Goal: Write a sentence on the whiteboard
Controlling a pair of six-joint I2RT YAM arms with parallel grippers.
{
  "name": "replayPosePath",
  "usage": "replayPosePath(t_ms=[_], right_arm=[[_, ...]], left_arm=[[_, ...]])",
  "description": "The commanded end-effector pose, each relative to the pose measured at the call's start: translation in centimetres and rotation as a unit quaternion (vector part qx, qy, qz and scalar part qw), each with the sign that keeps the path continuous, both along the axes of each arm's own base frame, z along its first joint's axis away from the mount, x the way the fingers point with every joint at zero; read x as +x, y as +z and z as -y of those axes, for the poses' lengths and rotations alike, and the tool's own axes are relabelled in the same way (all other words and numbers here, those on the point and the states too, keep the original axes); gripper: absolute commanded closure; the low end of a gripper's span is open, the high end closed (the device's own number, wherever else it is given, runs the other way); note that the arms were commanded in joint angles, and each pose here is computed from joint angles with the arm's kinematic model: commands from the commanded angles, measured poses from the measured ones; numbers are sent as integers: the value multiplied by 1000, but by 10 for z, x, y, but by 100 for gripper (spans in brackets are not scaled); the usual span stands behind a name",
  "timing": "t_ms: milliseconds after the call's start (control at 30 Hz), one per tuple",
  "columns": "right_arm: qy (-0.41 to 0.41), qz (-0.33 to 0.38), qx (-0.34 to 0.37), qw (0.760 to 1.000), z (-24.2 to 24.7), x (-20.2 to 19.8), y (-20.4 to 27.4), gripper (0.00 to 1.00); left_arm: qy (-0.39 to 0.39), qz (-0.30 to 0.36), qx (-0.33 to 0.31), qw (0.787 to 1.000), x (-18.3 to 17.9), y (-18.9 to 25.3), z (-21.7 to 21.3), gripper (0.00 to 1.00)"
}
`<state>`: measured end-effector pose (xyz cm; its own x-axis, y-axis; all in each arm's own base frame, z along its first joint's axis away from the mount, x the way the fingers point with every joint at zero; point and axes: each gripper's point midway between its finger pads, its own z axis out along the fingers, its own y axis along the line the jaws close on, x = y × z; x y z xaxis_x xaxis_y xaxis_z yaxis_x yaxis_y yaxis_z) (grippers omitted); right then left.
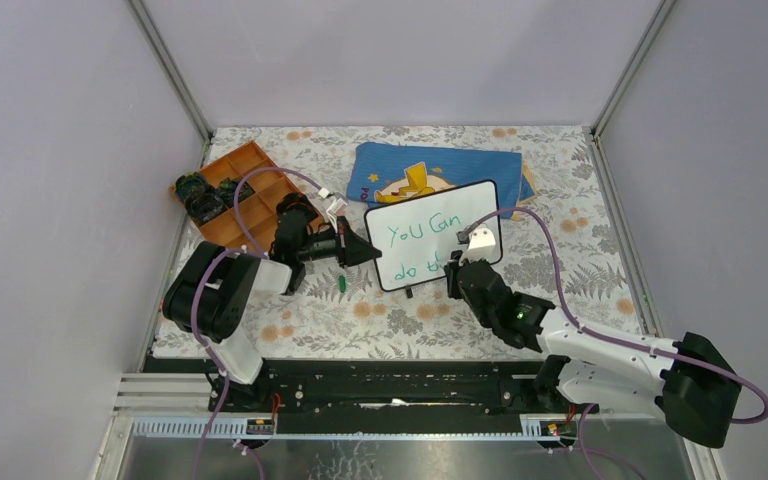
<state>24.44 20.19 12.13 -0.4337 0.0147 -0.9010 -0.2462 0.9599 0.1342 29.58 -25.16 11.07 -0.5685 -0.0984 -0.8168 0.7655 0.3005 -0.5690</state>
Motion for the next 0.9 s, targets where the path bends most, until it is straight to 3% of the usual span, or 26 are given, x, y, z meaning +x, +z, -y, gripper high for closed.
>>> replayPosePath(t_ms=[0, 867], right_arm=[[-19, 28, 9, 999, -1, 13, 21, 100], [-38, 19, -9, 999, 17, 9, 12, 100]], left_arm=[[-20, -44, 32, 998, -18, -29, 4, 100], [-19, -43, 34, 998, -18, -29, 3, 100]])
